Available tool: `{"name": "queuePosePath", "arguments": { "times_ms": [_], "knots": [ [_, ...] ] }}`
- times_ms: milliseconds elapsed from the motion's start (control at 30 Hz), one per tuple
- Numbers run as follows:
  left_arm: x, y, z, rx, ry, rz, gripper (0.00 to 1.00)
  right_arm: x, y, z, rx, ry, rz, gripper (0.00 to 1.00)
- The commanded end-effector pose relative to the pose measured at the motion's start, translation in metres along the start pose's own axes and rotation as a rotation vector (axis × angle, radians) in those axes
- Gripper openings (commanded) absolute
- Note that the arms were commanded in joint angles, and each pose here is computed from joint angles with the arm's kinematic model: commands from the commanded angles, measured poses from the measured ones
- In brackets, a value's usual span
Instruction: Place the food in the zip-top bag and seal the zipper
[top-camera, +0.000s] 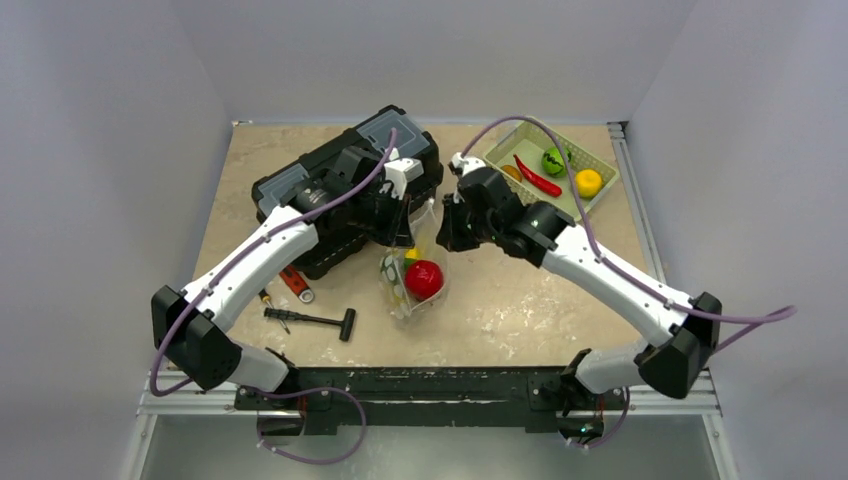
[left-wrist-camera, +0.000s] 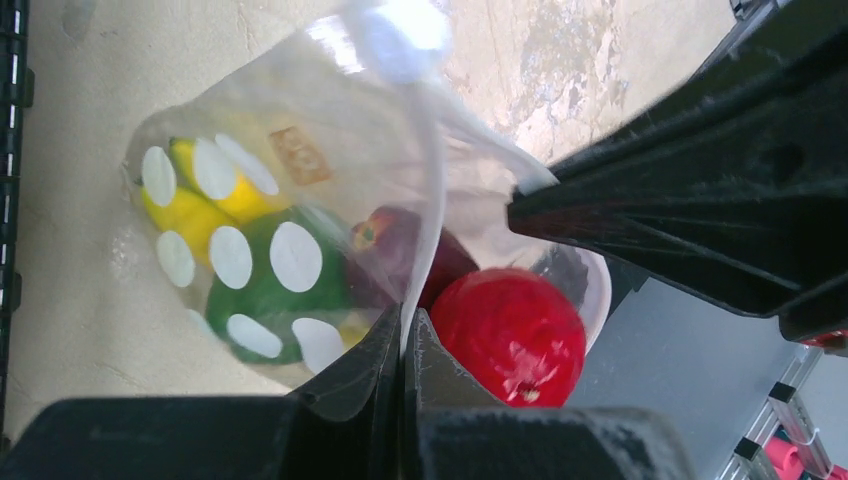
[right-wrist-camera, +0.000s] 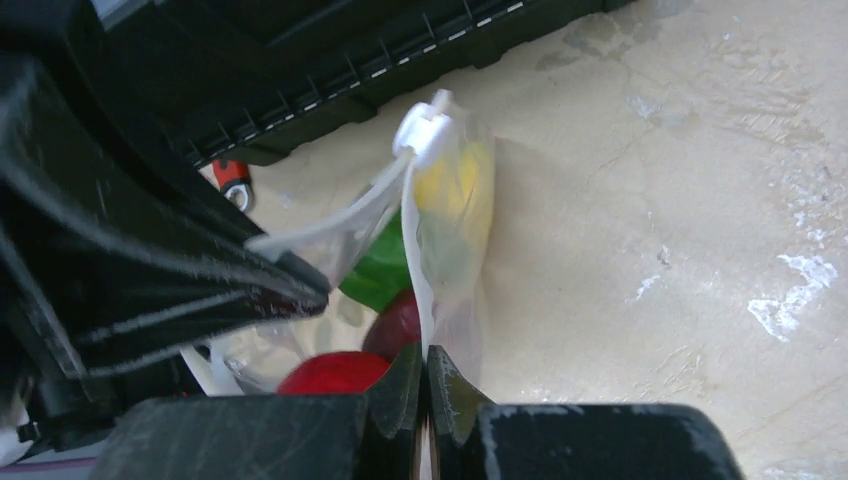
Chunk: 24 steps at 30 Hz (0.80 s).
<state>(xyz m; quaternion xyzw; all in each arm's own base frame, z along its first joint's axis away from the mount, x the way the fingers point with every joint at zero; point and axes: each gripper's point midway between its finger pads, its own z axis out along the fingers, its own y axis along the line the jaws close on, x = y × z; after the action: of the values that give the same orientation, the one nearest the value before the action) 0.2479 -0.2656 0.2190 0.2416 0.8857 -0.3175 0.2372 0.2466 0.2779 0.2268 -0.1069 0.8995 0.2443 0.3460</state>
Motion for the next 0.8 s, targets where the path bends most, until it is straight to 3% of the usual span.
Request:
{"name": "queuePosePath", "arguments": {
  "times_ms": [0, 200, 300, 400, 500, 633, 767],
  "knots": [
    [-0.017, -0.015, -0.025, 0.023, -0.097, 0.047, 0.0, -0.003, -0.01, -0.003, 0.096, 0.15, -0.052, 0.0],
    [-0.023, -0.019, -0.052, -0.011, -0.182, 0.094, 0.0, -0.02, -0.002, -0.003, 0.101, 0.155, -0.087, 0.0],
    [-0.027, -0.004, -0.062, -0.107, -0.236, 0.106, 0.0, -0.005, -0.01, 0.013, 0.105, 0.192, -0.096, 0.0],
    [-0.021, 0.011, -0.055, -0.178, -0.186, 0.073, 0.0, 0.002, -0.014, 0.018, 0.127, 0.239, -0.114, 0.0],
    [-0.02, 0.013, -0.054, -0.19, -0.149, 0.066, 0.0, -0.025, 0.0, 0.001, 0.087, 0.152, -0.112, 0.0],
    [-0.03, -0.002, -0.071, -0.136, -0.273, 0.114, 0.0, -0.063, 0.017, -0.036, 0.035, 0.016, -0.101, 0.0],
    [-0.026, 0.009, -0.066, -0.187, -0.252, 0.085, 0.0, -0.051, 0.023, -0.027, -0.024, 0.029, -0.08, 0.0]
  ]
}}
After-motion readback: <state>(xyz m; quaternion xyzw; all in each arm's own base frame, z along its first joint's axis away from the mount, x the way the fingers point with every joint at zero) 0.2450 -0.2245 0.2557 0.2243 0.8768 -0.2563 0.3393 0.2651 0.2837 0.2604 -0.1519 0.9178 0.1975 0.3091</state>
